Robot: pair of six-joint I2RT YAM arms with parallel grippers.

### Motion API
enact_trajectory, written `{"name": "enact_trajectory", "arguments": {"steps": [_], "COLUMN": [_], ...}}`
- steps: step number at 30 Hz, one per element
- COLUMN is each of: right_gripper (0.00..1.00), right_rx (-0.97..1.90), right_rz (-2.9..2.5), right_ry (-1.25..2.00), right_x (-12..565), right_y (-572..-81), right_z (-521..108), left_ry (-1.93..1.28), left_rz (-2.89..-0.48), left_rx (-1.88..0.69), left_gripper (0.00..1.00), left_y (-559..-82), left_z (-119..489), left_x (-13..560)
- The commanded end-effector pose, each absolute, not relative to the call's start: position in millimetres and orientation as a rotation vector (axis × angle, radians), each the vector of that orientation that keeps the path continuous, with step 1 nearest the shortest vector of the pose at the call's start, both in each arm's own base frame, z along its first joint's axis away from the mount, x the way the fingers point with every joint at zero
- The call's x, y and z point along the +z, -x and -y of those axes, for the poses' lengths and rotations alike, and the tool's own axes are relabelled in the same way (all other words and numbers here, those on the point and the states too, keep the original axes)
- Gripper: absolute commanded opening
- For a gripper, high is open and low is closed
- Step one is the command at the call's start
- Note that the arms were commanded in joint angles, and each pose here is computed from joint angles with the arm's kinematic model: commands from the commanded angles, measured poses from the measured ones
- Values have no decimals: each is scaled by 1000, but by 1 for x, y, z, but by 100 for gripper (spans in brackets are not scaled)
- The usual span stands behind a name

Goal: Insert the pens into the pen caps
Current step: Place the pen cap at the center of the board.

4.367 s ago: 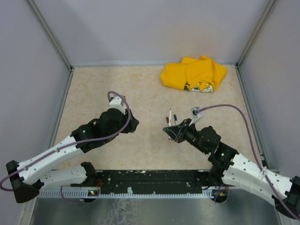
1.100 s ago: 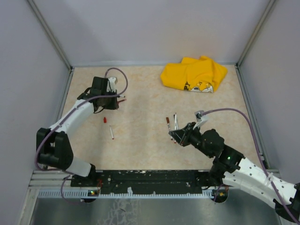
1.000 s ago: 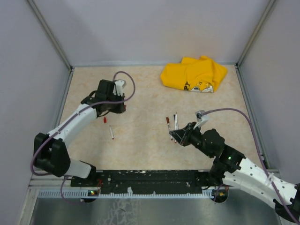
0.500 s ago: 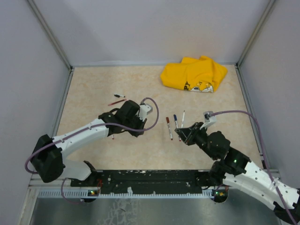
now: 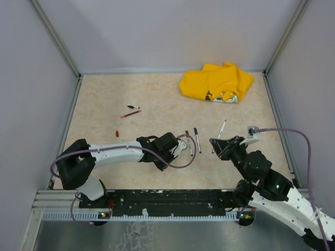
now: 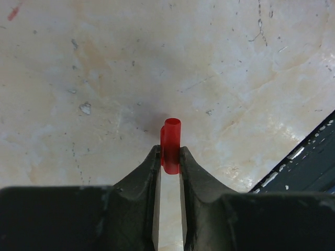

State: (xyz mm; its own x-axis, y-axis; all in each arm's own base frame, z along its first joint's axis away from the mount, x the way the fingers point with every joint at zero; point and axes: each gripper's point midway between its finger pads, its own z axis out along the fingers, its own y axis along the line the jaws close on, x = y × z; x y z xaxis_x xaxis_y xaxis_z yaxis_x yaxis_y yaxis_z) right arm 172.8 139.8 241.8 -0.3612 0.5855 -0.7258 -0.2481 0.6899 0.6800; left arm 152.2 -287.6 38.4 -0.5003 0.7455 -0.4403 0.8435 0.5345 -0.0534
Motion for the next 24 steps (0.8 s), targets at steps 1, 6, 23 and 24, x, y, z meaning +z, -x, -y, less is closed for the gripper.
{"name": "enact_trajectory", "arguments": {"steps": [1,6,23,24], "right_gripper": [0,0,0,0], "right_rx": [896,903,919,918], "right_rz": [-1670,-1673,-1685,-1687], "right_ry": [-325,-318,-298,-297], "right_x": [266,265,262,261], "right_y": [-174,-174,-174,-174], "right_z": [-128,-131,-138,-138], "left_ry": [-1358,-1385,-1377,-1379], "left_rz": [-2405,-2428,-2420,-2423], "left_rx": [-295,-237,-84,-71], "left_gripper": [24,32,50,49], "left_y": [-150,-147,-158,-158], "left_z": [289,284,267,266], "left_x": [28,15,22,20]}}
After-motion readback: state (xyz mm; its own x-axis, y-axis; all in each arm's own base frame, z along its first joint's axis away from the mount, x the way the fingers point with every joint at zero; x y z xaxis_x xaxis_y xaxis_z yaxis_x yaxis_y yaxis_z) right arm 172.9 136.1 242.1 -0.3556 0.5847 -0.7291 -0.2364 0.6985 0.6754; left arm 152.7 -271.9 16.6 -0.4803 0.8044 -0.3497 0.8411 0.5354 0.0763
